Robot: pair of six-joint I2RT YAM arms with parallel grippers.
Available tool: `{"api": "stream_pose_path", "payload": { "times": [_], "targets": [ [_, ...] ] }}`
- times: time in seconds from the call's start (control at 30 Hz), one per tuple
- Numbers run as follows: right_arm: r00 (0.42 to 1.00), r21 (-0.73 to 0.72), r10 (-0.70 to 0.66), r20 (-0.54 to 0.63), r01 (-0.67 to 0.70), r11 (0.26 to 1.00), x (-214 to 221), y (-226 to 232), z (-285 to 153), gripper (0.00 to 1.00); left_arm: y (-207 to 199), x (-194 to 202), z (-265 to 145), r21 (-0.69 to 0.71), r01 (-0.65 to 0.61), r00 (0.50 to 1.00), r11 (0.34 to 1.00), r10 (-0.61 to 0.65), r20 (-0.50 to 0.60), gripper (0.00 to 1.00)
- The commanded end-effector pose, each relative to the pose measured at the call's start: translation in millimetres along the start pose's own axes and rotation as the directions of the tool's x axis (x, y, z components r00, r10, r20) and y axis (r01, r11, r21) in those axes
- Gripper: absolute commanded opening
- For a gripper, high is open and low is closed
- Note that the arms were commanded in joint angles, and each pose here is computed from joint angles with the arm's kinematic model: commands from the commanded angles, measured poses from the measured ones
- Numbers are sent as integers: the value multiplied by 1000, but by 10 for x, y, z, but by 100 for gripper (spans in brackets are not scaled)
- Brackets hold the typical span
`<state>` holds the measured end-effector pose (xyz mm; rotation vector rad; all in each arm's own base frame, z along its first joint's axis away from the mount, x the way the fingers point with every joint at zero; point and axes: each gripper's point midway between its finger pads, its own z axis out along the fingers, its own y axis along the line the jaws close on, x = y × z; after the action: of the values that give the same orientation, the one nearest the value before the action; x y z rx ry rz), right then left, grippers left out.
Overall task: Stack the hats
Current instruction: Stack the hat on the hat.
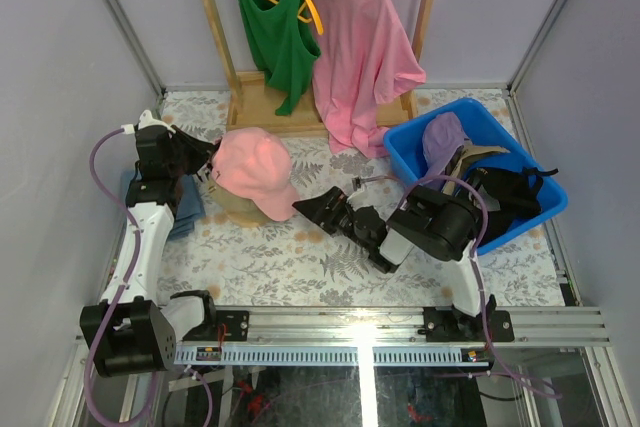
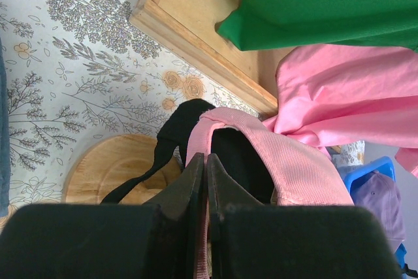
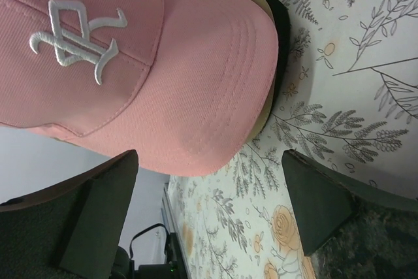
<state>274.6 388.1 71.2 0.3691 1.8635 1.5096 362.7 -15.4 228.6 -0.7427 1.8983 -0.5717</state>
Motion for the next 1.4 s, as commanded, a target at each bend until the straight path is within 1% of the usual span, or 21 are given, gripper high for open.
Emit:
{"api": "stream_pose_path", "payload": {
  "times": [0.0, 0.4, 0.63, 0.7, 0.77, 0.83, 0.87, 0.97, 1.0, 1.03, 1.07, 1.2, 1.37],
  "targets": [
    [994, -186, 77, 78, -62, 981, -224, 480, 114, 99, -77, 22, 3, 50, 6, 1000, 999, -5, -11, 0],
    [989, -200, 137, 58, -123, 972, -159, 412, 346, 99, -76, 16, 6, 47, 7, 1000, 999, -6, -13, 0],
    [989, -207, 137, 52, -123, 971, -149, 427, 368, 100, -68, 28, 15, 47, 9, 1000, 999, -8, -16, 0],
    [990, -215, 128, 54, -114, 970, -161, 467, 360, 99, -67, 33, 17, 47, 9, 1000, 999, -8, -18, 0],
    [991, -221, 119, 53, -105, 970, -165, 495, 351, 94, -64, 28, 14, 47, 8, 1000, 999, -8, -15, 0],
    [992, -222, 116, 53, -101, 970, -168, 503, 335, 86, -58, 31, 14, 44, 7, 1000, 999, -7, -14, 0],
    [992, -218, 112, 53, -98, 971, -168, 496, 324, 80, -52, 29, 14, 43, 9, 1000, 999, -8, -14, 0],
    [993, -207, 106, 54, -93, 974, -155, 469, 282, 54, -52, 33, 17, 44, 12, 1000, 999, -12, -14, 0],
    [993, -202, 105, 53, -92, 975, -146, 457, 267, 39, -48, 32, 21, 42, 14, 1000, 999, -14, -14, 0],
    [993, -196, 106, 54, -94, 976, -147, 439, 255, 31, -54, 36, 21, 44, 15, 1000, 999, -15, -16, 0],
    [993, -193, 105, 54, -93, 977, -140, 433, 244, 28, -50, 37, 24, 43, 16, 1000, 999, -15, -16, 0],
    [994, -179, 95, 56, -84, 980, -130, 404, 186, 24, -48, 33, 27, 42, 18, 1000, 999, -17, -15, 0],
    [994, -179, 86, 61, -74, 981, -148, 431, 129, 16, -69, 23, 13, 49, 16, 1000, 999, -16, -13, 0]
  ]
}}
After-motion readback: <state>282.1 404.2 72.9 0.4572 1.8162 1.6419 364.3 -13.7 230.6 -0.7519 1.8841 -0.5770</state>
